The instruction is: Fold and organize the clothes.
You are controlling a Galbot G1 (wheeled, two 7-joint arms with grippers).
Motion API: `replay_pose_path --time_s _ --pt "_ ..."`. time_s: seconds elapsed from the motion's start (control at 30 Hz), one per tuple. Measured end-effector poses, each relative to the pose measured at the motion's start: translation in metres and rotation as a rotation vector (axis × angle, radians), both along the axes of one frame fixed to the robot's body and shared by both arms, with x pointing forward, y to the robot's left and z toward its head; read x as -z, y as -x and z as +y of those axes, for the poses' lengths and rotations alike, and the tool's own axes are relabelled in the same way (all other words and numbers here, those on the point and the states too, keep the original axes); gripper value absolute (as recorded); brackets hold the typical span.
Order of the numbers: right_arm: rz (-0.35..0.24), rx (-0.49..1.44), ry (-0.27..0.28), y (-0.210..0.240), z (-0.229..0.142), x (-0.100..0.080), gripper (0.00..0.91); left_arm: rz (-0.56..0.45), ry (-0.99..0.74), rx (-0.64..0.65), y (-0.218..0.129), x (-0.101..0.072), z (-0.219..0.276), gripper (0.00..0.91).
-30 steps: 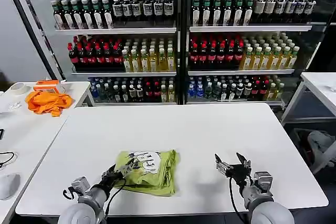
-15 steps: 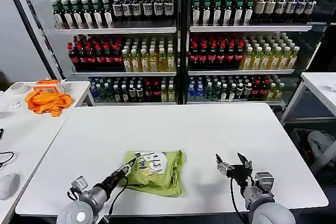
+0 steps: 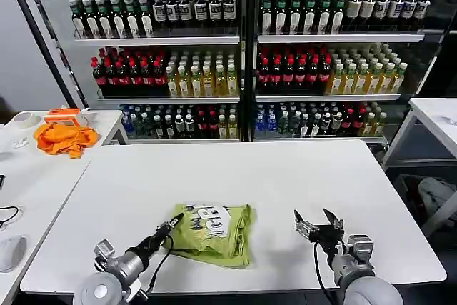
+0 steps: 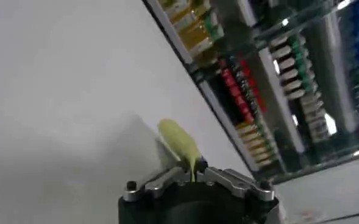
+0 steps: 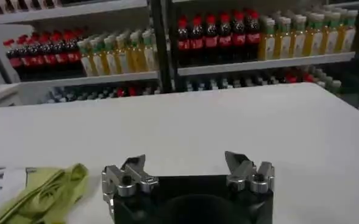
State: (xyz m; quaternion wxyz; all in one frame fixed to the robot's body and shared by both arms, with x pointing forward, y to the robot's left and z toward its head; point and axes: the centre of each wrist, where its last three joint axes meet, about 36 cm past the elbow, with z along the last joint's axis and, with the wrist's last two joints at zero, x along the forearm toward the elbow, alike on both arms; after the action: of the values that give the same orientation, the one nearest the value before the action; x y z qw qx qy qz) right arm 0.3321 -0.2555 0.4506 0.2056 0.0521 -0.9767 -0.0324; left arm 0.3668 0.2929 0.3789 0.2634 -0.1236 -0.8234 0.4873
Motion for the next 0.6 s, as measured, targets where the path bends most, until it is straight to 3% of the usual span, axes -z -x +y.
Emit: replay_pose_path --time_s 0.17,0.33,0.6 --pt "-0.006 -0.001 0.000 -0.001 -0.001 -0.002 0.907 -0.022 0.021 -0.039 -0.003 -0.011 0.017 0.020" --pt "-0.013 -0.004 -0.006 -0.004 0.000 -0.002 0.907 -0.069 -0.055 -0.093 -0.005 -0.037 0.058 0.020" --pt "-0.017 -0.011 -0.016 -0.007 0.003 0.000 0.907 -0.180 -0.332 -0.181 0.001 -0.116 0.149 0.020"
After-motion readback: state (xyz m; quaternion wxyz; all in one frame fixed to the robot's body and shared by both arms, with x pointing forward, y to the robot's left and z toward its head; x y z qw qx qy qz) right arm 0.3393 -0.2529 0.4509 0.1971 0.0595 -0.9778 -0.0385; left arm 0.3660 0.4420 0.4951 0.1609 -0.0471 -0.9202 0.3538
